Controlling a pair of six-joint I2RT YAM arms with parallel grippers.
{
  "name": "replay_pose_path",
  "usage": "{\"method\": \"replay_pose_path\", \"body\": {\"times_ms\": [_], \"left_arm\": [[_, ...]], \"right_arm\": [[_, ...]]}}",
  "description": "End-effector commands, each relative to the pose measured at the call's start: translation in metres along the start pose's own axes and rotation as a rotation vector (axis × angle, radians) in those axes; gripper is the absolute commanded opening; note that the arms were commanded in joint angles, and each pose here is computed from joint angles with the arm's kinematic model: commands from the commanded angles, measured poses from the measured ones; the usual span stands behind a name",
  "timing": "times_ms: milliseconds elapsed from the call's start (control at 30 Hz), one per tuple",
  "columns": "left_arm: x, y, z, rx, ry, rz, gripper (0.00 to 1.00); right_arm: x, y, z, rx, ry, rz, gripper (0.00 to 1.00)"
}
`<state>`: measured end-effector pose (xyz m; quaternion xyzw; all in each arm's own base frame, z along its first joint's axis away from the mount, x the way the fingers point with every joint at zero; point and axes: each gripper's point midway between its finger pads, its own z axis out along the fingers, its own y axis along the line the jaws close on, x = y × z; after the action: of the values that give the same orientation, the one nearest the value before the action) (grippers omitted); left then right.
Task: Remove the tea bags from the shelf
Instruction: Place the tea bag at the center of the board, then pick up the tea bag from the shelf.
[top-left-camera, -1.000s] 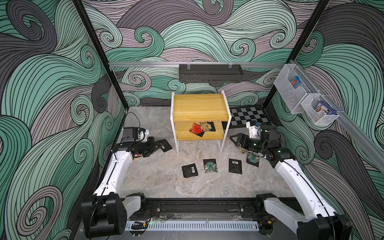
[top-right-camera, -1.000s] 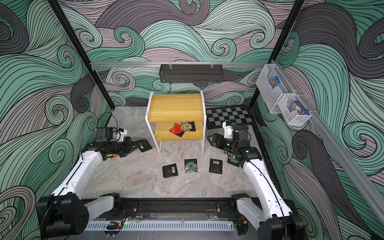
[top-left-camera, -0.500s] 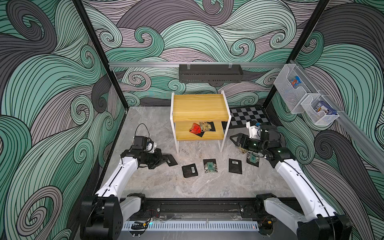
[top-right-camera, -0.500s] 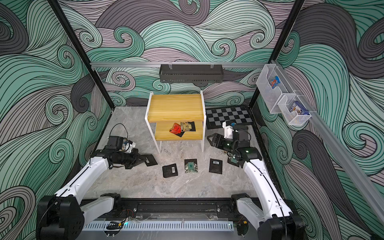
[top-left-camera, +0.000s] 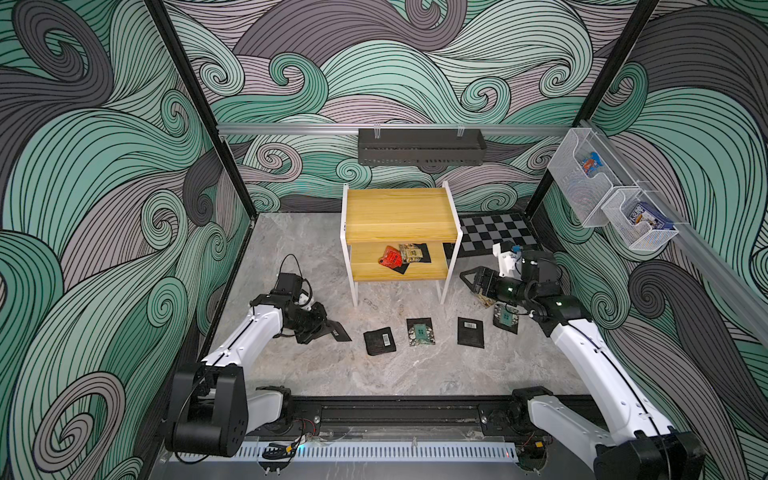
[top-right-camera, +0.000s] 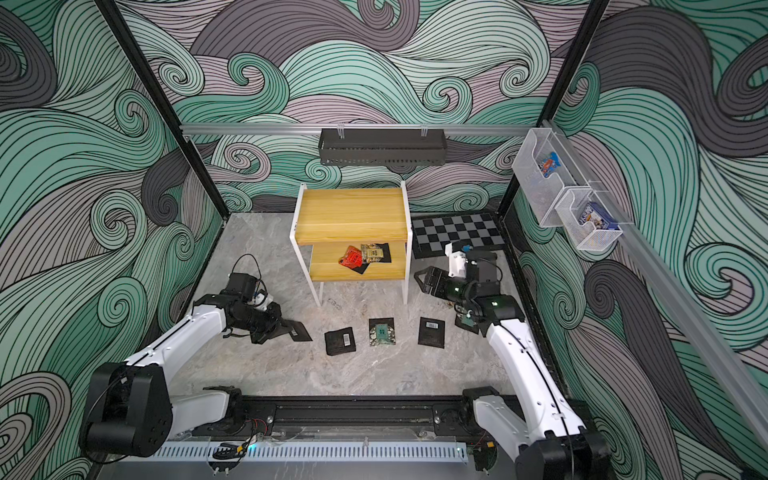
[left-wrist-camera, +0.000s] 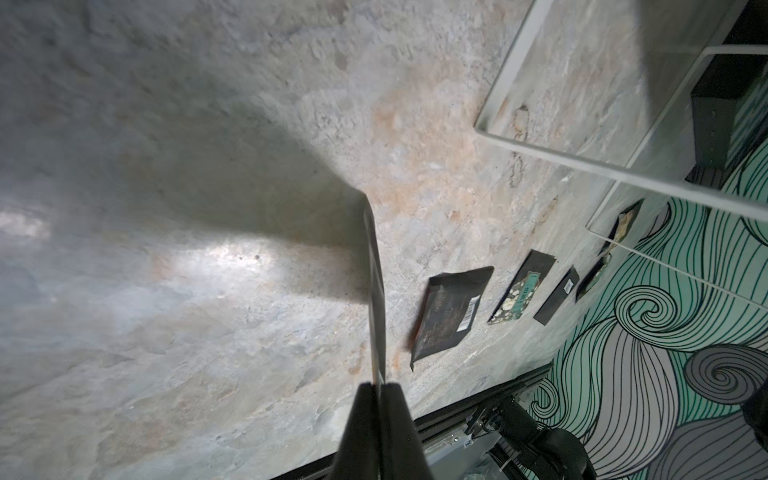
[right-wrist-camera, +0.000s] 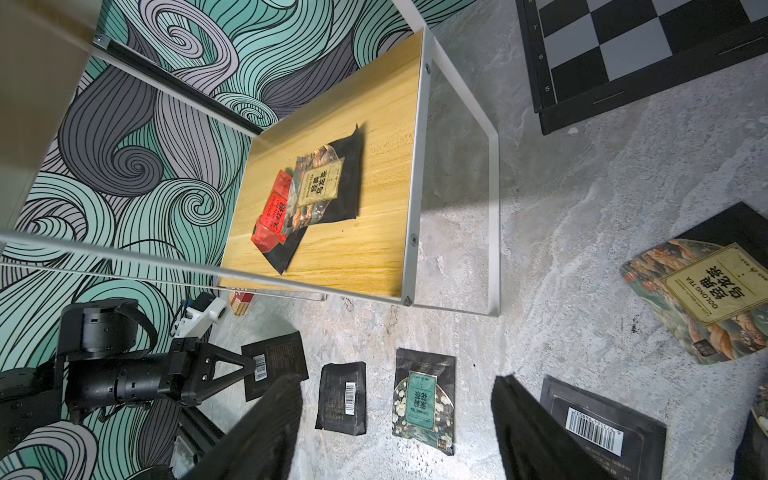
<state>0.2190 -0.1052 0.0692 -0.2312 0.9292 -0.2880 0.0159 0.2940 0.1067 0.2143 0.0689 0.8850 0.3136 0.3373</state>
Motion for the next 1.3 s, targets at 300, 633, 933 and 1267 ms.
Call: {"method": "replay_pose_path", "body": {"times_ms": [300, 633, 933, 1267], "left_arm": [[0.008, 0.01, -0.006, -0.1, 0.025, -0.029, 0.29], [-0.001, -0.002, -0.031, -0.111, -0.058, 0.011, 0.42], [-0.015, -0.03, -0.047, -0.022, -0.141, 0.092, 0.43], [-0.024, -0.053, -0.064, 0.034, -0.194, 0.16, 0.45]], "right_arm": [[-0.005, -0.005, 0.0, 0.017, -0.026, -0.018, 0.76], [-0.006, -0.005, 0.003, 0.016, -0.023, -0.017, 0.76], [-0.007, -0.004, 0.002, 0.011, -0.025, -0.018, 0.76], [-0.008, -0.001, 0.001, 0.002, -0.027, -0.018, 0.76]]}}
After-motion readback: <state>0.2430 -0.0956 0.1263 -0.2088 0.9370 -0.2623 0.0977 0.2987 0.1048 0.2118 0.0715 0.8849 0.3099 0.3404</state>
